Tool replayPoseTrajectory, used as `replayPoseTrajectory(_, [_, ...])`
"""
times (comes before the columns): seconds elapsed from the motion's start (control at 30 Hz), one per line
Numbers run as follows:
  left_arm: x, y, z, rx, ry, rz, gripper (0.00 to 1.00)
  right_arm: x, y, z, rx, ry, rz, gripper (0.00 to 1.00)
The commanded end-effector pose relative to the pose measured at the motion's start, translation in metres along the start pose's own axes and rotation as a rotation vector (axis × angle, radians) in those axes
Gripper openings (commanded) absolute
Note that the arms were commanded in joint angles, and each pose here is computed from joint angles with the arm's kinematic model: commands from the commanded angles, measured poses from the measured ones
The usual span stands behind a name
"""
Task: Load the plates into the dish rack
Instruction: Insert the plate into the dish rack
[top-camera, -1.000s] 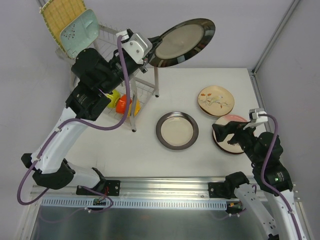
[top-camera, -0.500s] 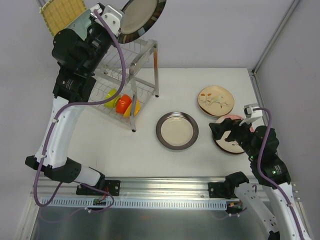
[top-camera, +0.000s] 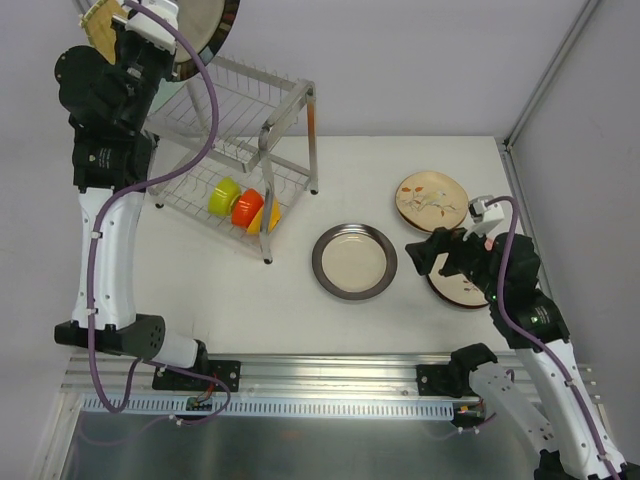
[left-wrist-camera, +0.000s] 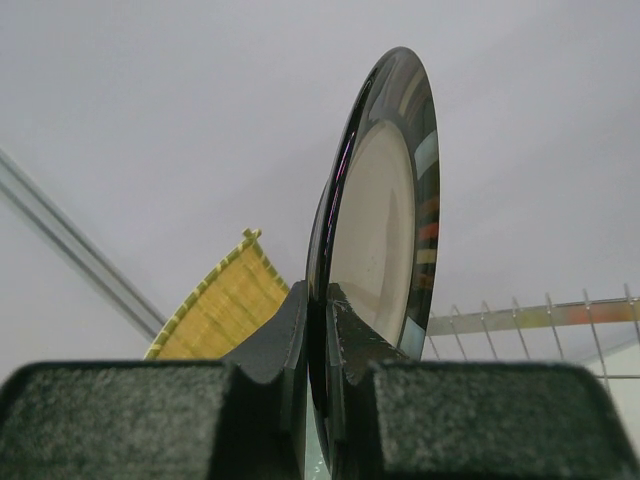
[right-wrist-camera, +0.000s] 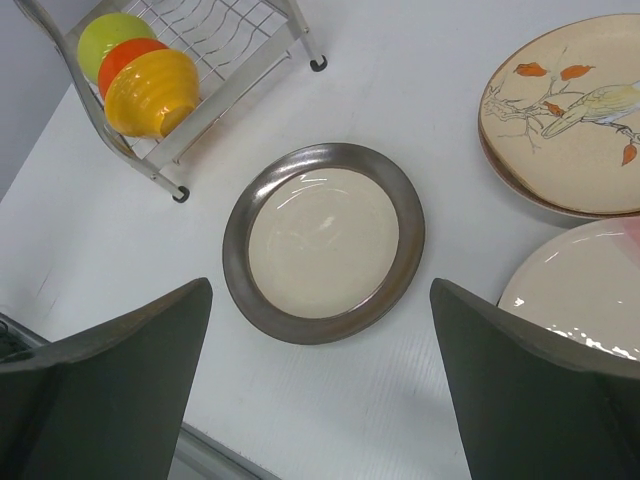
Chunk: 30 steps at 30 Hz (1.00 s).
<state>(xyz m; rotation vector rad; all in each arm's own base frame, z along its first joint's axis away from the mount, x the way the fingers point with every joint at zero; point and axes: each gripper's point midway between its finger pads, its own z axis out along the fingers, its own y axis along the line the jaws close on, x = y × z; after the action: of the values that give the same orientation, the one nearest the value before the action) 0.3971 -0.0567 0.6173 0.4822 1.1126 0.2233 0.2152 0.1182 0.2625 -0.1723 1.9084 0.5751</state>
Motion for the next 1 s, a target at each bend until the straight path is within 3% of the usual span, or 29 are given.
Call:
replayPoseTrajectory(0.0, [-0.086,0.050,-0.021,-0.129,-0.285,0.063,0.00,-0.025,0.016,-0.001,-0.069,-0.064,-0.016,0.95])
replayPoseTrajectory(0.63, [-0.015,0.091,0.001,-0.124,-0.190,0.049,0.00,-0.021,0.019,0.028,-0.106,0.021,-0.010,0.95])
replayPoseTrajectory(0.97, [-0.010,0.106,0.001,-0.114,-0.211,0.040,0.00,-0.020,0.020,0.035,-0.110,0.046,-0.005,0.95])
